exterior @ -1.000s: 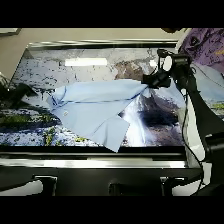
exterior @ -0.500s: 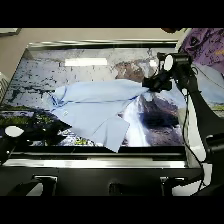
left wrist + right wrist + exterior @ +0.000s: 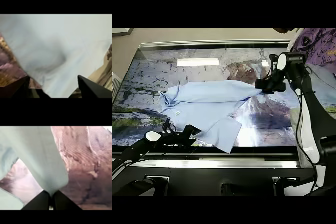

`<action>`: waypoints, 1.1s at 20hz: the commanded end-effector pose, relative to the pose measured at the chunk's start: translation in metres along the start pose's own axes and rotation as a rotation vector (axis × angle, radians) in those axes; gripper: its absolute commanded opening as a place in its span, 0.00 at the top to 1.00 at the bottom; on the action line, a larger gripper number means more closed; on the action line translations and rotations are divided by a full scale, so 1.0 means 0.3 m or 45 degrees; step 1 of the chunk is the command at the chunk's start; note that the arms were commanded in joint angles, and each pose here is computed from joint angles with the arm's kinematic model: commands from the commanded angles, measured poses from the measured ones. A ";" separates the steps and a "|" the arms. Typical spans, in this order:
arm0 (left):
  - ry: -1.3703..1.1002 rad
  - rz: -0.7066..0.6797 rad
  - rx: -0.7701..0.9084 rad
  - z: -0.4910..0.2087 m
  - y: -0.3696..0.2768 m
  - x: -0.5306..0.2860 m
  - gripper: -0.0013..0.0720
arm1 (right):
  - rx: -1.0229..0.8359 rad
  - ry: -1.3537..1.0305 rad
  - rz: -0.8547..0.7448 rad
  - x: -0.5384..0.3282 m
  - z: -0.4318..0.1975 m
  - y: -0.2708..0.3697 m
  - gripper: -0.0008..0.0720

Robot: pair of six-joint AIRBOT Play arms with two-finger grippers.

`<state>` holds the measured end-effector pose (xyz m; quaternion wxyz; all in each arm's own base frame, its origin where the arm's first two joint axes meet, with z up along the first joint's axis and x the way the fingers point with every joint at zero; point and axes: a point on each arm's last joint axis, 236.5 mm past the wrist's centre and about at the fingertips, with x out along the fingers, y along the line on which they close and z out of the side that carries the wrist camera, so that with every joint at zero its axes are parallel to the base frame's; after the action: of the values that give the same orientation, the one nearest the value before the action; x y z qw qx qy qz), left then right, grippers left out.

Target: Fold the clothes and pants, and hang the long-sleeved shirts on hangers.

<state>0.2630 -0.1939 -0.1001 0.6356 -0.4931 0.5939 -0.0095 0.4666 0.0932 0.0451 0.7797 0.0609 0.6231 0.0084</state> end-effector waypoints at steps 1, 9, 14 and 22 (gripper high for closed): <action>-0.030 0.014 0.012 0.013 0.011 0.058 0.10 | 0.001 -0.006 0.004 -0.030 -0.007 0.002 0.94; 0.120 -0.087 0.253 -0.015 -0.163 0.034 0.96 | 0.006 -0.069 0.008 -0.127 -0.008 0.000 0.94; -0.195 -0.111 0.558 0.287 -0.430 -0.423 0.96 | -0.011 -0.509 -0.203 -0.487 0.135 -0.143 0.94; -1.422 0.094 0.998 0.288 -0.754 -1.692 0.96 | 0.019 -1.141 -0.179 -1.265 -0.127 -0.243 0.94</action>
<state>0.3704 -0.0079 0.2997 0.9358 -0.2228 0.2682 -0.0513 0.4005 0.0092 0.3387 0.9519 0.0218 0.2980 -0.0675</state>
